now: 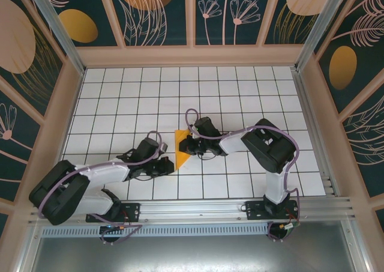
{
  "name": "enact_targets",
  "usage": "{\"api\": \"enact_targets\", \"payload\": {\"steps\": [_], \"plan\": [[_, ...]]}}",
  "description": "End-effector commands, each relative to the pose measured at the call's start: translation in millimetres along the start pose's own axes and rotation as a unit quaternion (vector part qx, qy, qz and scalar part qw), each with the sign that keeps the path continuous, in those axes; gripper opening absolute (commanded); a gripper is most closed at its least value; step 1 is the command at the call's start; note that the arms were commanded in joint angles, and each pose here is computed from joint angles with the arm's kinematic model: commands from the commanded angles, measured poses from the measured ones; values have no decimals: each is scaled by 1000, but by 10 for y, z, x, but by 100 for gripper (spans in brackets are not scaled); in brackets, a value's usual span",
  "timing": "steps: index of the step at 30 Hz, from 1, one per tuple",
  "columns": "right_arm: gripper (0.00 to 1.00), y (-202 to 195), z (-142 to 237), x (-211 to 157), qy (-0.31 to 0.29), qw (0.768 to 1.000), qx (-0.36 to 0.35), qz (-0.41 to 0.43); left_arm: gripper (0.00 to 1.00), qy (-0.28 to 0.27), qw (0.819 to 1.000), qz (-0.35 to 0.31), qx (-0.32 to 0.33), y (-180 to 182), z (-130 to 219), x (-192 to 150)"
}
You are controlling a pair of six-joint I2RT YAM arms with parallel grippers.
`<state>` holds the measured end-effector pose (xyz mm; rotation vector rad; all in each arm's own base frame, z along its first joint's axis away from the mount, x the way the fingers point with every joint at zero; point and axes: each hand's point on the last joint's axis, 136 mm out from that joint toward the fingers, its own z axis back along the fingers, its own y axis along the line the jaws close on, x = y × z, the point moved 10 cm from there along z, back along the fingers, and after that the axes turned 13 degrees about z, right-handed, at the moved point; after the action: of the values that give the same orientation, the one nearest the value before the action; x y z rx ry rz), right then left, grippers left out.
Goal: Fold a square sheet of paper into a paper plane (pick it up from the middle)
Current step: Fourth fold the wing at the center of the table.
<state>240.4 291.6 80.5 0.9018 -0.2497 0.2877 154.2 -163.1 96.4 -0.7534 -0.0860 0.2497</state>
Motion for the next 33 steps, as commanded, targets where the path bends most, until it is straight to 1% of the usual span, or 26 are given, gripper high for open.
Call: {"api": "enact_targets", "payload": {"steps": [1, 4, 8, 11, 15, 22, 26, 27, 30, 33], "plan": [[11, -214, -44, -136, 23, 997, -65, -22, 9, -30, 999, -5, -18, -165, 119, 48], [11, -214, -44, -135, 23, 997, -64, -22, 11, -45, 997, -11, -61, -300, 152, 93], [11, -218, -44, -141, 23, 997, -65, -23, 12, -30, 994, -18, -108, -436, 77, 147], [11, -217, -43, -138, 23, 997, -65, -23, 12, -28, 993, -19, -111, -469, 0, 198], [11, -220, -47, -140, 24, 997, -66, -24, 13, -7, 997, -14, -76, -383, -130, 211], [11, -231, -52, -144, 25, 997, -68, -24, 14, 28, 1000, 0, -7, -79, -288, 132], [11, -240, -51, -155, 26, 997, -70, -25, 13, 14, 998, 9, 65, 103, -252, 96], [11, -236, -50, -151, 26, 997, -70, -25, 12, 11, 997, 8, 73, 119, -230, 88], [11, -245, -47, -151, 25, 997, -72, -26, 12, 7, 998, 10, 67, 143, -165, 42], [11, -249, -52, -153, 26, 997, -72, -26, 12, 17, 998, 11, 65, 191, -151, -7]]}}
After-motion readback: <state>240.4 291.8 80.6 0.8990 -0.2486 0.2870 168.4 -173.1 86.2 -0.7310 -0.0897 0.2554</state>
